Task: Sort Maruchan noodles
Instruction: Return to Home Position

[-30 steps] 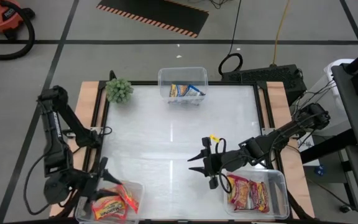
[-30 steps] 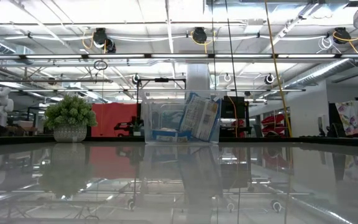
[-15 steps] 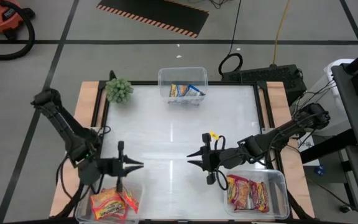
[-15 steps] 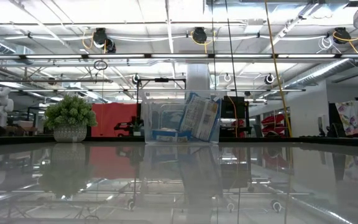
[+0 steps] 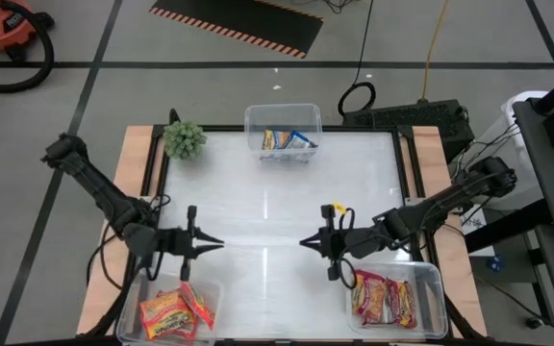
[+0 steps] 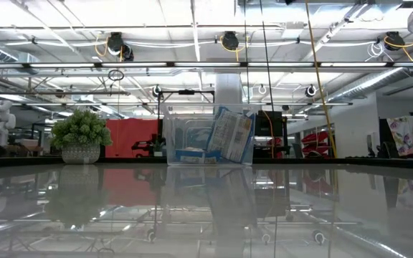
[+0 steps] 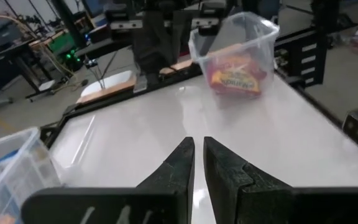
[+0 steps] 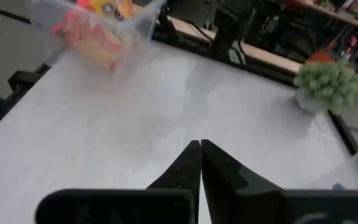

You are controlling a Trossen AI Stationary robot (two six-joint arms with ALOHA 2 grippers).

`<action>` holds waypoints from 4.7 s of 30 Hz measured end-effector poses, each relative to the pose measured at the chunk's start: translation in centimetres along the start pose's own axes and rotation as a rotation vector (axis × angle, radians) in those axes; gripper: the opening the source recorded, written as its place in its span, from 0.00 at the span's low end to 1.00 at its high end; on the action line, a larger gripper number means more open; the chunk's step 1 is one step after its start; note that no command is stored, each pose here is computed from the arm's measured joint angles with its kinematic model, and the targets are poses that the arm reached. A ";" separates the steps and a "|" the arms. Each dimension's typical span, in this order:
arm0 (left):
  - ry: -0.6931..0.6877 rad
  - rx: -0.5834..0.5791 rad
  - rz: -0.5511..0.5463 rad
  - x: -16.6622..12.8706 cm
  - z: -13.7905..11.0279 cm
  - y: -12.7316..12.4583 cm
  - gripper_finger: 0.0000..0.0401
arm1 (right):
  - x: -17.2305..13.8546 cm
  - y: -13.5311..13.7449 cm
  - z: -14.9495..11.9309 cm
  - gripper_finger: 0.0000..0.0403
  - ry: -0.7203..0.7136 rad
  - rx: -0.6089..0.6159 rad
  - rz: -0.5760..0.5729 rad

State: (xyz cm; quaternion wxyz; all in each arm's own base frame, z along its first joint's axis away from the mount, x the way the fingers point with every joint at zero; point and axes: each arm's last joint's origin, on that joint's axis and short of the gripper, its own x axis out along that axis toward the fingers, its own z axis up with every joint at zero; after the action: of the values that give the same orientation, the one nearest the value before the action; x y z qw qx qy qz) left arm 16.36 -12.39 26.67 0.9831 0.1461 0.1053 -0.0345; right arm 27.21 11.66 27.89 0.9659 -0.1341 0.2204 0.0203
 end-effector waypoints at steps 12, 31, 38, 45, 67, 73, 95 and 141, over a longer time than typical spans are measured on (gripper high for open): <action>-0.126 -0.105 0.007 -3.4 -5.3 2.2 0.10 | -4.2 -2.2 -6.3 0.00 -0.171 0.111 -0.040; -0.188 -0.140 0.051 -4.1 -12.8 3.9 0.10 | -7.1 -4.5 -15.8 0.00 -0.264 0.172 -0.157; -0.154 -0.171 0.062 -3.7 -13.3 4.6 0.10 | -7.4 -4.6 -18.1 0.00 -0.304 0.193 -0.187; -0.112 -0.226 0.067 -3.4 -13.8 5.1 0.10 | -8.0 -4.8 -18.2 0.00 -0.348 0.207 -0.187; -0.106 -0.209 0.065 -3.5 -13.9 5.2 0.10 | -9.0 -4.8 -18.7 0.00 -0.351 0.216 -0.110; -0.067 -0.208 0.102 -3.6 -14.4 5.7 0.10 | -9.1 -4.8 -18.6 0.00 -0.411 0.247 -0.115; -0.080 -0.314 0.228 -3.6 -14.6 7.1 0.10 | -10.2 -5.4 -18.6 0.00 -0.471 0.242 -0.166; -0.070 -0.264 0.268 -3.6 -14.6 7.2 0.10 | -10.7 -7.1 -20.2 0.00 -0.429 0.309 -0.105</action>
State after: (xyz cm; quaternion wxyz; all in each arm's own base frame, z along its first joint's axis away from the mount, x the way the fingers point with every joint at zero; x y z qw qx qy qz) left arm 10.66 -1.04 15.83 0.9925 0.0274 0.0543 0.1059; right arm 9.80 -0.35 16.73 0.9993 0.0111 0.0038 -0.0355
